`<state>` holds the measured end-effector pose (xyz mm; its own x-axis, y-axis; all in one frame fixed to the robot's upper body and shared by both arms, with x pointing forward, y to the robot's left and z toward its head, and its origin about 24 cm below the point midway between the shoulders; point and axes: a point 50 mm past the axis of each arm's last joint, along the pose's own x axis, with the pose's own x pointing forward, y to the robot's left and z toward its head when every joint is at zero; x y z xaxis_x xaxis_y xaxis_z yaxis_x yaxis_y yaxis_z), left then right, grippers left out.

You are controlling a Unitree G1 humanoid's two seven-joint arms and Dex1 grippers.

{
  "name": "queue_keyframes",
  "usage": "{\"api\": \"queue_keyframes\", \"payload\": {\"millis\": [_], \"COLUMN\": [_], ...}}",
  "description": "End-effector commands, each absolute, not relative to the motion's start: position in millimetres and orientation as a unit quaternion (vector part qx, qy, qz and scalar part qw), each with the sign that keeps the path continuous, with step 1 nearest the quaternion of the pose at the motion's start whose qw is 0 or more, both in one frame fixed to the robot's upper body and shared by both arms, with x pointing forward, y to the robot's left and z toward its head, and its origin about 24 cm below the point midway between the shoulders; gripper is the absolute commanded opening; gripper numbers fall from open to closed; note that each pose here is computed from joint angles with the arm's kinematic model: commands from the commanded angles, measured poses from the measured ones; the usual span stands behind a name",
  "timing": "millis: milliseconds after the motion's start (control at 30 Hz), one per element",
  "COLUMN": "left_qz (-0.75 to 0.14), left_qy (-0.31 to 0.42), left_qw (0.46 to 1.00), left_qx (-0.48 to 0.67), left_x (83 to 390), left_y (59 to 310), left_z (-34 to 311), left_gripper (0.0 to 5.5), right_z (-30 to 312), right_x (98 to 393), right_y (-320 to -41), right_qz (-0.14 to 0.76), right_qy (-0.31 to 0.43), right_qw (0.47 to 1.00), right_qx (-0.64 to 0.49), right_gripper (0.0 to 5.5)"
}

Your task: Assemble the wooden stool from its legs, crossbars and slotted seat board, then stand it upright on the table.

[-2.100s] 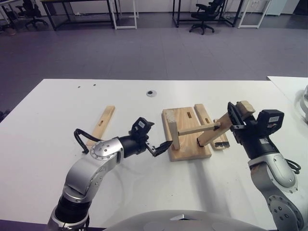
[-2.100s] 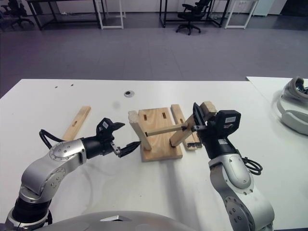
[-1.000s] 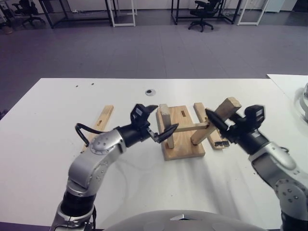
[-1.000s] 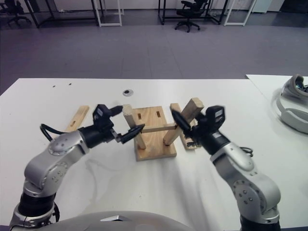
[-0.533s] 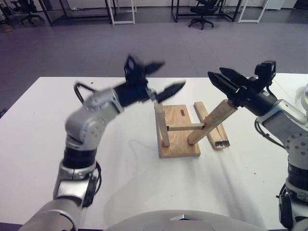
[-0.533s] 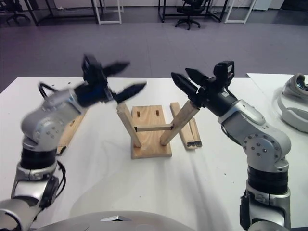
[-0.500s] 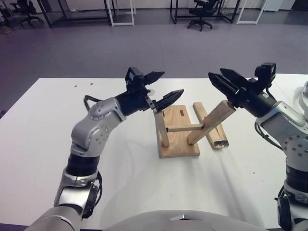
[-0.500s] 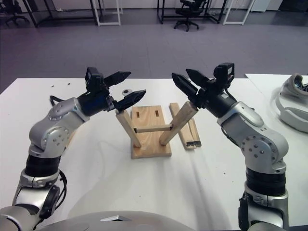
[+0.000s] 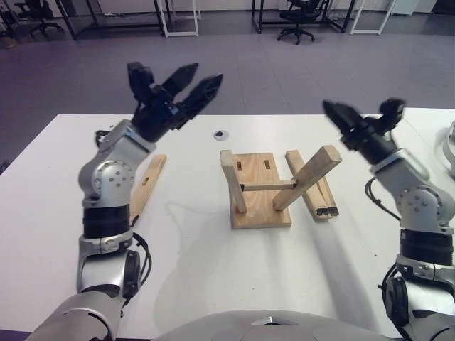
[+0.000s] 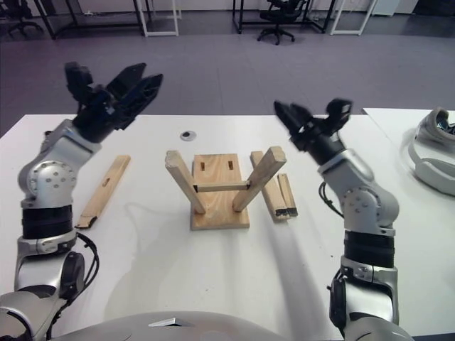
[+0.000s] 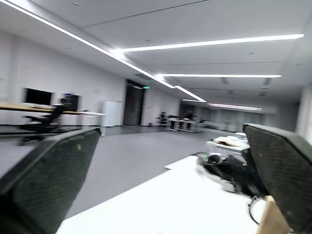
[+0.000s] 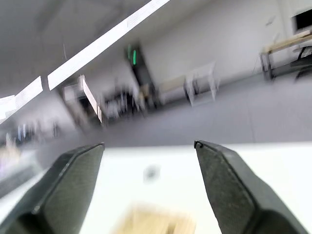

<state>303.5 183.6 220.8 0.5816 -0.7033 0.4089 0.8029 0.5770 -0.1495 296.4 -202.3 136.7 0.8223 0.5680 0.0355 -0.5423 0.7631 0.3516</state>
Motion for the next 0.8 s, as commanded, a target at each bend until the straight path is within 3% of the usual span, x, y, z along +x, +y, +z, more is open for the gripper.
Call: {"api": "queue_keyframes", "payload": {"millis": [33, 100, 200, 300, 433, 500, 633, 800], "left_qz": [-0.366, -0.366, -0.428, -0.507, -0.545, -0.557, -0.551, -0.46], "left_qy": [0.004, 0.086, 0.16, 0.244, 0.256, 0.267, 0.276, 0.248], "left_qw": [0.93, 0.925, 0.884, 0.802, 0.758, 0.742, 0.731, 0.799], "left_qx": [-0.02, 0.05, 0.099, 0.201, 0.252, 0.261, 0.294, 0.297], "left_x": [287.5, 268.7, 239.1, 211.7, 204.7, 205.7, 214.2, 249.5], "left_y": [250.9, 273.2, 270.1, 254.6, 226.3, 215.0, 188.2, 183.0], "left_z": [168.2, 144.7, 126.2, 101.8, 81.2, 62.0, 27.0, 23.3], "left_gripper": [5.4, 5.4, 5.4, 5.4, 5.4, 5.4, 5.4, 5.4], "right_z": [86.9, 83.1, 89.2, 82.2, 86.9, 73.7, 40.9, 24.4], "right_x": [252.0, 240.1, 234.5, 277.0, 351.5, 367.2, 359.9, 335.2], "right_y": [-145.3, -124.1, -106.6, -146.6, -194.6, -193.5, -187.3, -193.8], "right_qz": [0.439, 0.459, 0.465, 0.345, 0.228, 0.238, 0.327, 0.445], "right_qy": [0.151, 0.155, 0.139, 0.137, 0.142, 0.184, 0.218, 0.211], "right_qw": [0.872, 0.861, 0.867, 0.928, 0.962, 0.948, 0.873, 0.842], "right_qx": [0.155, 0.154, 0.116, -0.021, -0.047, -0.105, -0.29, -0.222], "right_gripper": [3.44, 3.44, 3.44, 3.44, 3.44, 3.44, 3.44, 3.44]}}
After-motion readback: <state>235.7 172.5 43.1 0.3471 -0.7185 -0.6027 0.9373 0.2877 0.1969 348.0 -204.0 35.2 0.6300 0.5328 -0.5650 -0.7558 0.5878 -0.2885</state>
